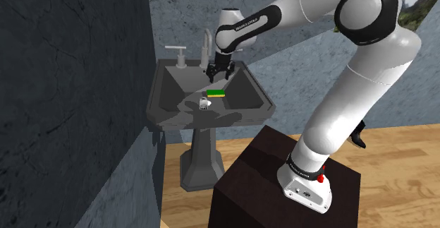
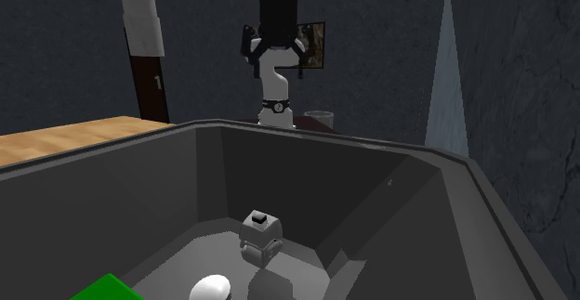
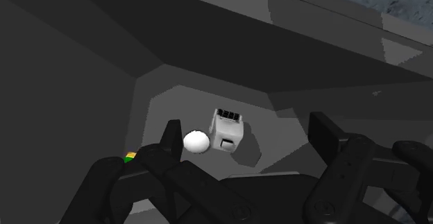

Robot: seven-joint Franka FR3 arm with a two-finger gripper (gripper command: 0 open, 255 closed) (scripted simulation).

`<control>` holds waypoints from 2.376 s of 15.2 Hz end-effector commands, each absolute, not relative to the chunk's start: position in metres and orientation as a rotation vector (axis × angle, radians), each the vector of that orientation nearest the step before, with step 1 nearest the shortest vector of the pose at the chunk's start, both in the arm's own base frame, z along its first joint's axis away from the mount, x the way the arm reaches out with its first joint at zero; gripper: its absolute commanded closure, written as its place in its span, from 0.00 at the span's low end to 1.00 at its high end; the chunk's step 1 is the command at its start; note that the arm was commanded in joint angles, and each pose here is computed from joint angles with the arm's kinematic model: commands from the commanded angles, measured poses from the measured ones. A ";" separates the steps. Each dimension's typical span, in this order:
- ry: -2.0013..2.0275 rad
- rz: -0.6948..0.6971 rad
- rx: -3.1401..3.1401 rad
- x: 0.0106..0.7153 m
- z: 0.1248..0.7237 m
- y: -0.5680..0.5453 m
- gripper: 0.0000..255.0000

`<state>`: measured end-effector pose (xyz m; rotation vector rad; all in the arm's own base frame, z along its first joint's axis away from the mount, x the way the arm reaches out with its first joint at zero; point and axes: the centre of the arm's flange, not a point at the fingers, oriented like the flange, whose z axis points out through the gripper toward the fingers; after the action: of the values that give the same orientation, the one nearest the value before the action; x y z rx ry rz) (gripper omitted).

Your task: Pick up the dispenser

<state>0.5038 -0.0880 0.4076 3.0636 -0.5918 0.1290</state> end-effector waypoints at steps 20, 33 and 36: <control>-0.886 0.065 3.001 0.674 0.195 -0.163 0.00; -0.886 0.065 3.001 0.674 0.155 -0.163 1.00; -0.886 0.065 3.001 0.674 0.155 -0.163 1.00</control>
<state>0.6740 -0.1640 0.1564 3.0001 -0.8873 0.0680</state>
